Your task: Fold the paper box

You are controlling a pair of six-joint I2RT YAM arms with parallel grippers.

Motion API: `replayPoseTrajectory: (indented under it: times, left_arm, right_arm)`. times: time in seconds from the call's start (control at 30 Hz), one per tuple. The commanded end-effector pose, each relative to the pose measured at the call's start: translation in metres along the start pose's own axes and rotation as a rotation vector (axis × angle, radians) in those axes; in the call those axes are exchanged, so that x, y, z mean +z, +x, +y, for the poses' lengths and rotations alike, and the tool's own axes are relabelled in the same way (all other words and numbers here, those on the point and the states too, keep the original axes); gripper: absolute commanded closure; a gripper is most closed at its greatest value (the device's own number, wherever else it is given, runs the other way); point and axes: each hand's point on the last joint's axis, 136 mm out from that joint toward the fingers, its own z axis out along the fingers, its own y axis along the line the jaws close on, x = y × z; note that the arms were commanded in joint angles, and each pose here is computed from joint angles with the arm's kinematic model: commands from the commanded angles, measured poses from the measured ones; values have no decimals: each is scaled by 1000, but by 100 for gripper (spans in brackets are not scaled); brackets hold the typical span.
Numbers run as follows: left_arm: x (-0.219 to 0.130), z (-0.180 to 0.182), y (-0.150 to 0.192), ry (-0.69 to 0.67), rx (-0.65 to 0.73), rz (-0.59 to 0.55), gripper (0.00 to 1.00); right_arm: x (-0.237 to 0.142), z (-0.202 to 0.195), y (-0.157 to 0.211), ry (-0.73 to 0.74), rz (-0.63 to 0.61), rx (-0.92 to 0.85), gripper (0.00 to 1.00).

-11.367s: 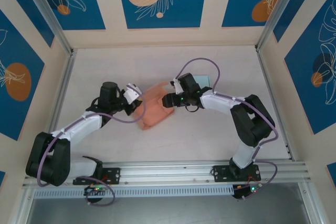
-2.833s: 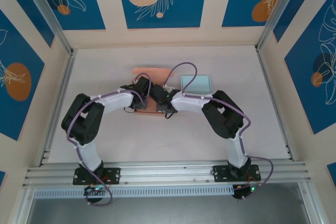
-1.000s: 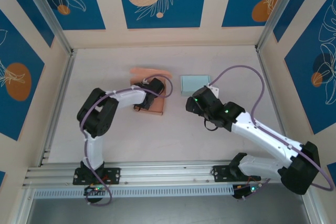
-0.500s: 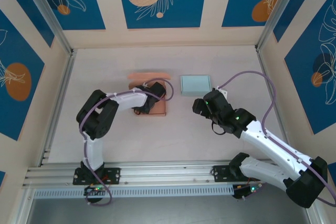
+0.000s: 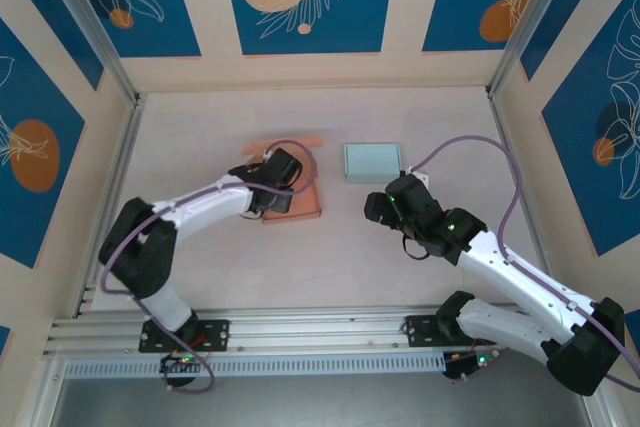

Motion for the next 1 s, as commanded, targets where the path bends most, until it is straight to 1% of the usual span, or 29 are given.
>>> replayPoseTrajectory:
  times: [0.0, 0.1, 0.17, 0.23, 0.3, 0.33, 0.37, 0.4, 0.47, 0.57, 0.7, 0.83, 0.9, 0.97]
  left_arm:
    - [-37, -9, -14, 159, -63, -108, 30]
    - [-66, 15, -21, 193, -136, -242, 28]
    - [-80, 45, -27, 235, -257, -360, 26]
    - [-92, 72, -37, 343, -388, -491, 19]
    - [-100, 100, -43, 402, -491, -609, 19]
    - [-101, 112, -44, 422, -519, -645, 20]
    - [-98, 121, -45, 435, -535, -656, 20]
    - [-93, 129, -46, 437, -551, -651, 22]
    - [-69, 146, -44, 421, -623, -588, 33]
    - [-38, 155, -51, 442, -666, -514, 38]
    - [-10, 147, -60, 499, -645, -462, 45]
    - [8, 133, -58, 566, -627, -422, 56]
    - [14, 126, -56, 572, -602, -403, 57]
    - [17, 121, -56, 579, -583, -396, 57]
  right_arm:
    - [-7, 22, -9, -80, 1, -81, 19]
    - [-9, 47, -18, -183, 10, -147, 26]
    - [-11, 66, -28, -275, 22, -166, 27]
    - [-13, 83, -40, -378, 32, -166, 28]
    - [-13, 96, -54, -466, 47, -147, 31]
    - [-11, 101, -62, -491, 50, -140, 32]
    - [-7, 103, -70, -502, 54, -129, 35]
    - [-3, 105, -78, -507, 58, -123, 41]
    - [7, 109, -91, -505, 66, -118, 46]
    - [28, 110, -106, -475, 97, -105, 51]
    - [59, 118, -107, -473, 163, -99, 59]
    - [93, 118, -99, -450, 218, -70, 69]
    - [106, 121, -95, -462, 232, -60, 70]
    - [114, 131, -92, -511, 241, -58, 71]
